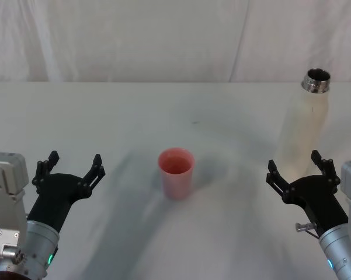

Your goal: Grasp the thermos with one hand and pour water into the cup lid.

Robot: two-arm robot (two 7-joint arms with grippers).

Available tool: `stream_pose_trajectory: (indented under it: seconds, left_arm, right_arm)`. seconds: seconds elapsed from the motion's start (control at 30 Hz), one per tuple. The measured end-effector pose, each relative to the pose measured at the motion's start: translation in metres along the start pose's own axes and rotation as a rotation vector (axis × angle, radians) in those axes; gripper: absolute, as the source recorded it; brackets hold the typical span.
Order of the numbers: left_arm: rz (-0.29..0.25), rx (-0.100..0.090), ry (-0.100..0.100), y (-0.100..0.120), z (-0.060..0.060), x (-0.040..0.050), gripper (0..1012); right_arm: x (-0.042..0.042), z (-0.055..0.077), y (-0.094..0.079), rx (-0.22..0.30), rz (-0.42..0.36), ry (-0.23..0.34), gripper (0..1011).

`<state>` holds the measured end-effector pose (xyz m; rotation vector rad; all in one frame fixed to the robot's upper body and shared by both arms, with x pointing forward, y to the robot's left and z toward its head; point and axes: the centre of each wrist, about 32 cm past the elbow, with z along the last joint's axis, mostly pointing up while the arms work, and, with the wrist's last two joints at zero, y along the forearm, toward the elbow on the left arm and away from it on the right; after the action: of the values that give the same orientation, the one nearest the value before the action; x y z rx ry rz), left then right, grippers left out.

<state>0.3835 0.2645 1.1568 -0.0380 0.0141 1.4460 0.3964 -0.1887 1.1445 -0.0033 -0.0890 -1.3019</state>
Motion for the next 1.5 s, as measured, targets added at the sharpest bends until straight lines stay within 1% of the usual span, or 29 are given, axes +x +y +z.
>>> stream_pose_trajectory:
  seconds: [1.5]
  left_arm:
    - [0.0, 0.0, 0.0, 0.0, 0.0, 0.0, 1001]
  right_arm:
    - [0.0, 0.0, 0.0, 0.0, 0.0, 0.0, 1003]
